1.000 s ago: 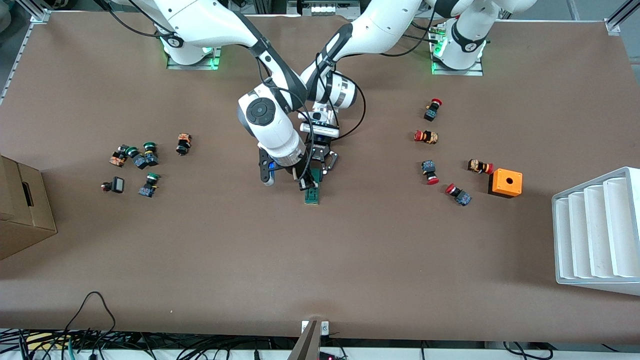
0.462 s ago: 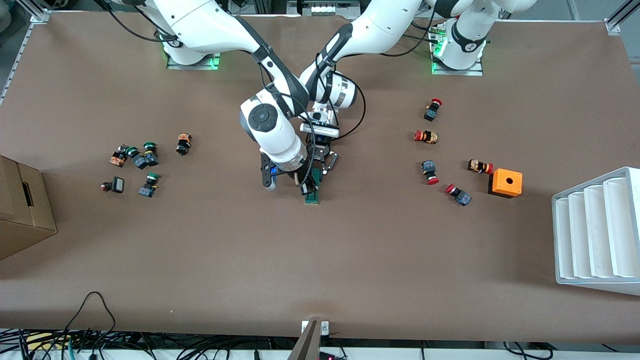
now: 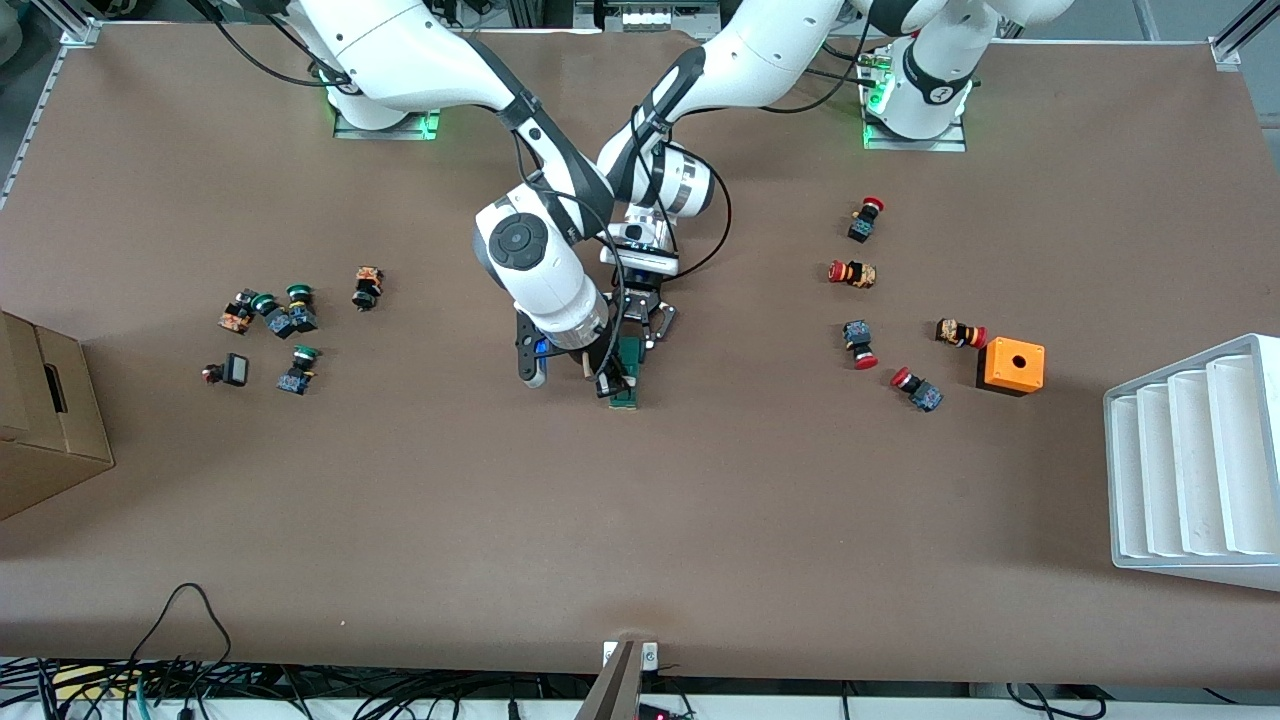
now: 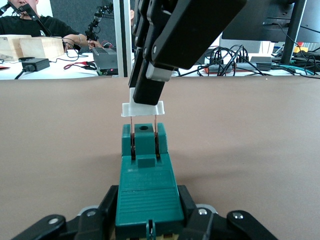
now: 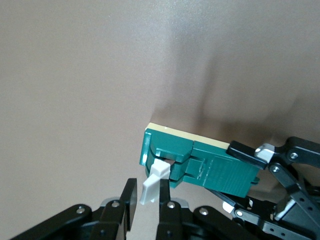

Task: Close load switch with both arms
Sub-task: 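Push the white lever over with the right gripper to close it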

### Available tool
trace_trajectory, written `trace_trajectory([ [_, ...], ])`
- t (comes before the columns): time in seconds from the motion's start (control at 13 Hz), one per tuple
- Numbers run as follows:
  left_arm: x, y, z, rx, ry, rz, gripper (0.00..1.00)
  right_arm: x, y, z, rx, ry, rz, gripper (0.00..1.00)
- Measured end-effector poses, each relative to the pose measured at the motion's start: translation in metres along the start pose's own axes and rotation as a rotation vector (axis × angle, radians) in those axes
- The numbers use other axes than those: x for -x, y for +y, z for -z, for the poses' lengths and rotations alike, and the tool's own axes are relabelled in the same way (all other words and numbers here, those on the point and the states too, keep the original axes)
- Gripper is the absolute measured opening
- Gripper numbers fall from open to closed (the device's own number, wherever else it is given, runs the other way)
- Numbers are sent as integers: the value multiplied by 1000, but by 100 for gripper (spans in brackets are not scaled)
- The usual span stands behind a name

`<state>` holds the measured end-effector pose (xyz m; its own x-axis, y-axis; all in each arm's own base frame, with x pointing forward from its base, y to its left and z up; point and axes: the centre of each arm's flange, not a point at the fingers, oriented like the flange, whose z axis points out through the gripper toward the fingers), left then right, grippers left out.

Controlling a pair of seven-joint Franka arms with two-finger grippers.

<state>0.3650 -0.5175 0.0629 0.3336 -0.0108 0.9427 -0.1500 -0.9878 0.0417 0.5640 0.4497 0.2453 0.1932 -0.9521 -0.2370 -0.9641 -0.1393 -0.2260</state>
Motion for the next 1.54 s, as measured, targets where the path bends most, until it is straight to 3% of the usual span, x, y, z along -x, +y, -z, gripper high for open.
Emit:
trace_trajectory([
  [1.54, 0, 0, 0, 0, 1, 0, 52, -9, -18, -18, -15, -3, -20, 27],
])
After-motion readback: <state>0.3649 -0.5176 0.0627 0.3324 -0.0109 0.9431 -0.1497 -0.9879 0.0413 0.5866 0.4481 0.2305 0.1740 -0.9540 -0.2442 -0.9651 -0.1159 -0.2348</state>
